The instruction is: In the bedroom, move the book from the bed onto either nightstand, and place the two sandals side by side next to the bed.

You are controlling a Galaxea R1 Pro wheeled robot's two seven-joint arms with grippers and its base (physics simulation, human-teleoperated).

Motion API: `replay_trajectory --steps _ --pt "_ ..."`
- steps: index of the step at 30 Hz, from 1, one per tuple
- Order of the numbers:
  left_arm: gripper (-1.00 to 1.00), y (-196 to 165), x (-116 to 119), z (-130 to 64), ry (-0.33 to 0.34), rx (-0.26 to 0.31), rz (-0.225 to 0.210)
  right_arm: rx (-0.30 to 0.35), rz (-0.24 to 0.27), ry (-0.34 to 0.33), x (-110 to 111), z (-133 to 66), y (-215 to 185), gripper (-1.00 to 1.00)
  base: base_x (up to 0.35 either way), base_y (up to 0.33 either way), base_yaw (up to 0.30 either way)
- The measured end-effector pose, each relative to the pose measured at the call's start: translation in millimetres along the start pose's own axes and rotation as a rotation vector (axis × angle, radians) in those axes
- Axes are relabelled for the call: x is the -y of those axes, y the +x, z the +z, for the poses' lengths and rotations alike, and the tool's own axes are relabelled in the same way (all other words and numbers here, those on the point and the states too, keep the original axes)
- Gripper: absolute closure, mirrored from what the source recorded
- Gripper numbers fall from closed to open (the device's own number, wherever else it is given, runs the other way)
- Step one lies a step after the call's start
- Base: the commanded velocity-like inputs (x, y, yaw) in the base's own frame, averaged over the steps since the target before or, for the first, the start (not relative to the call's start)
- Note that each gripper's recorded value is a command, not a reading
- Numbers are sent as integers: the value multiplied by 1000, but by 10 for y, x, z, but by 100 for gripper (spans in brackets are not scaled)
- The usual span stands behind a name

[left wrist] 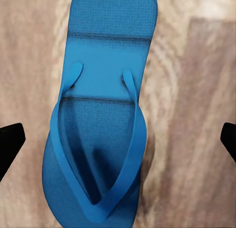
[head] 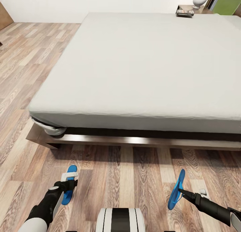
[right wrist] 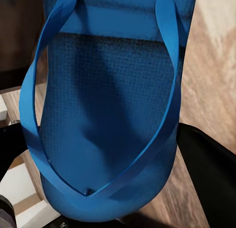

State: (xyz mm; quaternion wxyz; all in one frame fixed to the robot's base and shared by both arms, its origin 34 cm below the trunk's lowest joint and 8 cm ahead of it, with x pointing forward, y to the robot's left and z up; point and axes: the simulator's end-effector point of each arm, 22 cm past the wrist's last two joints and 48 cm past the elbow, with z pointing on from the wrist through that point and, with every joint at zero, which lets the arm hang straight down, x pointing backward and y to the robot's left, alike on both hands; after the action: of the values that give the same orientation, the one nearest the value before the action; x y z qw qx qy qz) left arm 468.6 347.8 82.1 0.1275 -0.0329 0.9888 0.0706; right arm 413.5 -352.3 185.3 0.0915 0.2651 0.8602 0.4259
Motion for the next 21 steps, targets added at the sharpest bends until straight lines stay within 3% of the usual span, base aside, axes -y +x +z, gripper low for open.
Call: replay_trajectory --steps 2,5,6,7,9,12,16,21 --pt "-100 -1 32 -1 26 0 -7 0 0 0 0 1 2 100 0 0 0" --pt "-100 -60 35 -28 151 12 -67 0 0 0 1 1 3 100 0 0 0" --pt "-100 -120 4 -66 222 27 -103 0 -1 0 -1 1 -1 100 0 0 0" --pt "-100 -264 -82 -174 345 64 -162 0 0 0 -1 1 -1 100 0 0 0" --pt "-100 -508 -314 -416 504 122 -239 0 -1 0 -2 2 -1 100 0 0 0" --pt "-100 -809 -502 -812 704 185 -339 0 -1 -1 -3 2 -4 100 0 0 0" --pt "-100 -894 -549 -931 756 204 -363 0 0 0 1 2 2 100 0 0 0" --pt "-100 -905 -547 -953 768 205 -370 -2 1 1 2 6 8 100 0 0 0"
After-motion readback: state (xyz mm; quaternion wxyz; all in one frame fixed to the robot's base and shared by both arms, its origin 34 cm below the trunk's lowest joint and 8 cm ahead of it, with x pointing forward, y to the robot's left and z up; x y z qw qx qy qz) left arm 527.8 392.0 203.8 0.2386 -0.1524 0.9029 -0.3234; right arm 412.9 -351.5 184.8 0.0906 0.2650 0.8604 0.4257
